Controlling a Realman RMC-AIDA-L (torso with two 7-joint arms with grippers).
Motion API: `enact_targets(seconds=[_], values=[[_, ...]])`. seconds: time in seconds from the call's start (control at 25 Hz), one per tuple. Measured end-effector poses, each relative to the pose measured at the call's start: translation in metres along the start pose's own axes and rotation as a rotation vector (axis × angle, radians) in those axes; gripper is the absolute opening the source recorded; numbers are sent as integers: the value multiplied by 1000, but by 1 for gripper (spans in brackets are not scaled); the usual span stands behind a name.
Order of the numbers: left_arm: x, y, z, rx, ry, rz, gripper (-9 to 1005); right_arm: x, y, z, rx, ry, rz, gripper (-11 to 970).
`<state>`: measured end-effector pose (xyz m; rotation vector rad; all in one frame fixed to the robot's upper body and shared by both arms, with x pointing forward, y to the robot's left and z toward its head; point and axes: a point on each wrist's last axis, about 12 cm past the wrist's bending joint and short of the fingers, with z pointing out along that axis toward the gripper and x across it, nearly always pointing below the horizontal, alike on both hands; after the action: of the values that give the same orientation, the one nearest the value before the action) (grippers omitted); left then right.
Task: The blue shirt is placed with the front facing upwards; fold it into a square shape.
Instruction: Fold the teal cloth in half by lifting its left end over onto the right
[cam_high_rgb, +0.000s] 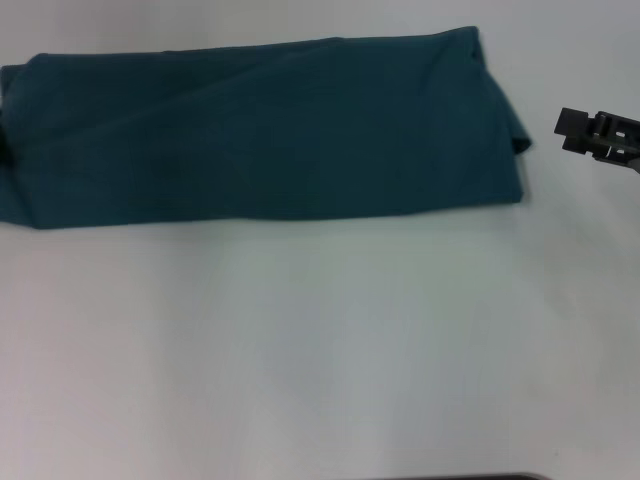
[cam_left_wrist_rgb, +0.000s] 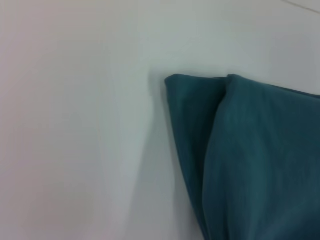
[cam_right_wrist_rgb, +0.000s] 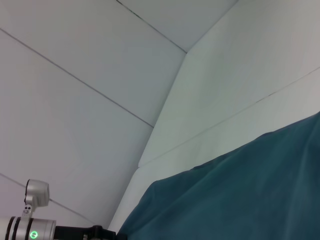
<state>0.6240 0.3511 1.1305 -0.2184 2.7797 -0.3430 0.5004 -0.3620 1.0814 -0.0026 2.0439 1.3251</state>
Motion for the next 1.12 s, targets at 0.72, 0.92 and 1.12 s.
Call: enact_targets(seconds=[0.72, 0.92, 1.12], values=[[-1, -29, -25, 324, 22, 7, 16, 1, -1, 0, 4, 5, 1, 899], [-2, -42, -29, 395, 34, 24, 16, 2, -2, 1, 18, 17, 0, 899], [-4, -57, -27, 428, 30, 41, 16, 3, -3, 2, 31, 29, 0, 899]])
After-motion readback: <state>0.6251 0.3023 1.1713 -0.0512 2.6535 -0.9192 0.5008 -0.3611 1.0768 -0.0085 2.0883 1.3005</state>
